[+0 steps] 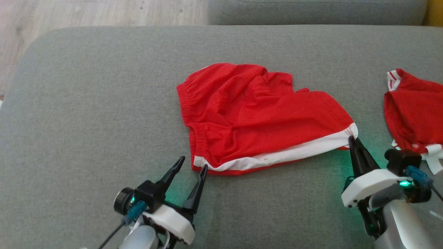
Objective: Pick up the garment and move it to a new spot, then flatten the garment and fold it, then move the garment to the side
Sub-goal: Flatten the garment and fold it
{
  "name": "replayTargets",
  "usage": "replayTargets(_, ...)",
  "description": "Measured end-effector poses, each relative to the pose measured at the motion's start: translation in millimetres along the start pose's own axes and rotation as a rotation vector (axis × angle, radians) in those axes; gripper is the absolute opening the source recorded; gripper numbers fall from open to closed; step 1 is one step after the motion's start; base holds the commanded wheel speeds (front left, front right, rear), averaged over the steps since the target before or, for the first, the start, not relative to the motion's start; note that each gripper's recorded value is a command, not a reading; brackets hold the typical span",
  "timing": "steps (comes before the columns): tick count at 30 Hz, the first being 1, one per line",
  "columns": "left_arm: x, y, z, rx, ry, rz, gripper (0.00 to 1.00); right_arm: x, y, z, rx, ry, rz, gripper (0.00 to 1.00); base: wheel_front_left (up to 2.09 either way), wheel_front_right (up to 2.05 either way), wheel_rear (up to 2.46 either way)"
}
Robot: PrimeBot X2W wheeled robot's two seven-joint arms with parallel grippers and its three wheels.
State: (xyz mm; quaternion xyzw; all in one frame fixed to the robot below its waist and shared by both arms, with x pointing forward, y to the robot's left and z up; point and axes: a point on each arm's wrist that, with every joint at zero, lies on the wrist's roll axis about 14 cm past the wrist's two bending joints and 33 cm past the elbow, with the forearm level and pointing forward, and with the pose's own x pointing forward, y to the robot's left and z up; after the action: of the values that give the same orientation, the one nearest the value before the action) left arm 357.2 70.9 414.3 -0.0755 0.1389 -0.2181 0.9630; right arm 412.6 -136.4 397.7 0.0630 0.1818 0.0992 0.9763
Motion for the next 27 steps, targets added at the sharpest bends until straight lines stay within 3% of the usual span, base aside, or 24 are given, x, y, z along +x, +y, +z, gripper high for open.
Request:
replayTargets(16, 16, -7, -18, -0.007, 0.099, -0.065, 1.00, -7, -4, 1, -0.004, -0.004, -0.009, 0.00, 0.00, 0.00, 0.00)
replayTargets(17, 17, -8, -19, -0.007, 0.103, -0.067, 0.91, -7, -4, 1, -0.004, -0.004, -0.009, 0.00, 0.00, 0.00, 0.00)
replayTargets(18, 18, -9, -20, -0.004, 0.106, -0.074, 0.49, -7, -5, 1, -0.004, -0.004, -0.010, 0.00, 0.00, 0.00, 0.00)
replayTargets(19, 18, -10, -19, -0.003, 0.106, -0.079, 0.00, -7, -5, 1, -0.004, -0.003, -0.010, 0.00, 0.00, 0.00, 0.00)
replayTargets(27, 22, -5, -2, 0.022, 0.048, -0.085, 0.00, -6, -4, 4, -0.002, -0.015, -0.008, 0.00, 0.00, 0.00, 0.00)
